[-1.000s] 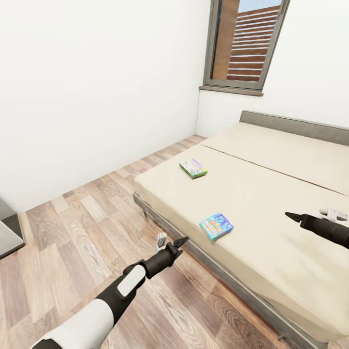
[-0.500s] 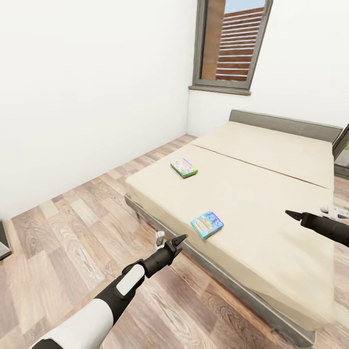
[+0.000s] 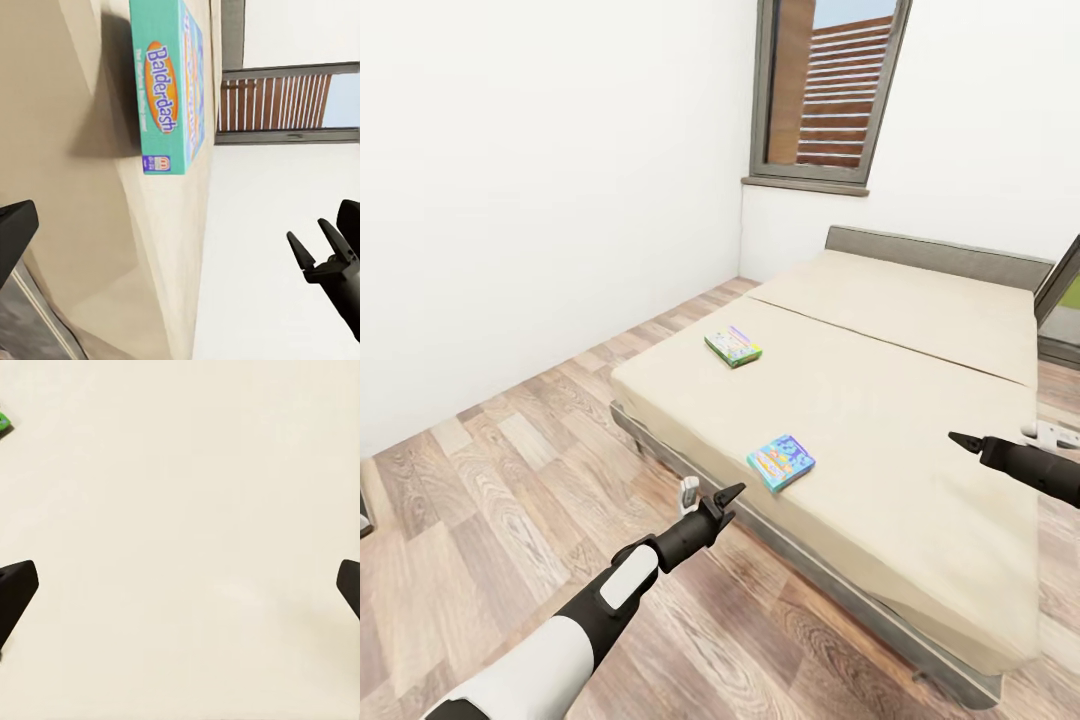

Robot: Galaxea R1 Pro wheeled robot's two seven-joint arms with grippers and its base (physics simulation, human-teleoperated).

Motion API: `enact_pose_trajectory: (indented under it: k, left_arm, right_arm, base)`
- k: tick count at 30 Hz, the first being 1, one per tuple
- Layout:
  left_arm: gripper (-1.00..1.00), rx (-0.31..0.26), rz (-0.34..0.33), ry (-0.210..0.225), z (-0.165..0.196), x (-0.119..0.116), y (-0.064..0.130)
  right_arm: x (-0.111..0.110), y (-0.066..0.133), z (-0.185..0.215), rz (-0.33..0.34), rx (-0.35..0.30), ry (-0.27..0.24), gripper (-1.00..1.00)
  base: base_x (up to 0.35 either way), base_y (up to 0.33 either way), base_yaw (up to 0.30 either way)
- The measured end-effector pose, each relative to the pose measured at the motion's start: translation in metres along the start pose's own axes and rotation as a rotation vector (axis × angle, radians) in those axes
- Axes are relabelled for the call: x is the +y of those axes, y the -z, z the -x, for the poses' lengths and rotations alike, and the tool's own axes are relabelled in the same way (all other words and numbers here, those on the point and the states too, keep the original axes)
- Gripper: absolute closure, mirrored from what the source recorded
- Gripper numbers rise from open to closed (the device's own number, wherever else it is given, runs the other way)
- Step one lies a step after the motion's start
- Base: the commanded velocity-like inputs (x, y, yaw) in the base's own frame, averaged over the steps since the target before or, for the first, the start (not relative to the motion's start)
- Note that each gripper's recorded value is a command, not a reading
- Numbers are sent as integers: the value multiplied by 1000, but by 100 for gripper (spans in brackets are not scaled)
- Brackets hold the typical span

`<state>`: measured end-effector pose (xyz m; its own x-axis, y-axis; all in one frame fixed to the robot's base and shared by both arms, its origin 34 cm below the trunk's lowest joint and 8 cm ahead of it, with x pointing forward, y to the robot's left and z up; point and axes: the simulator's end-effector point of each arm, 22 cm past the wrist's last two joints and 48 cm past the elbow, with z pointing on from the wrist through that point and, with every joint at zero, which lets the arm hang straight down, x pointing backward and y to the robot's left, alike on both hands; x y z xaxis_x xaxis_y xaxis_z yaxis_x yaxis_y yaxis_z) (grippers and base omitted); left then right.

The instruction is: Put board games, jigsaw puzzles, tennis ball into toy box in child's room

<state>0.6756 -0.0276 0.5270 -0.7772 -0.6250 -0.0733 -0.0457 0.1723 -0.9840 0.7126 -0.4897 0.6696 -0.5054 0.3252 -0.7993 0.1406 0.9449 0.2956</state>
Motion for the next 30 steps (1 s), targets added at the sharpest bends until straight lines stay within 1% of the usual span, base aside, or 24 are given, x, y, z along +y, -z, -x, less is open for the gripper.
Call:
enact_pose_trajectory:
  k: [13, 18, 30]
  left_arm:
    - [-100, -1, 5, -4, 3, -1, -1]
    - [-100, -21, -3, -6, 17, -9, -4]
    - [-100, -45, 10, 1, 34, -9, -6]
  right_arm:
    - [3, 2, 1, 4, -6, 8, -100]
    - [4, 2, 2, 5, -8, 10, -100]
    - [7, 4, 3, 8, -12, 14, -100]
  base:
    - [0, 0, -7]
    - [0, 0, -2]
    - [0, 0, 0]
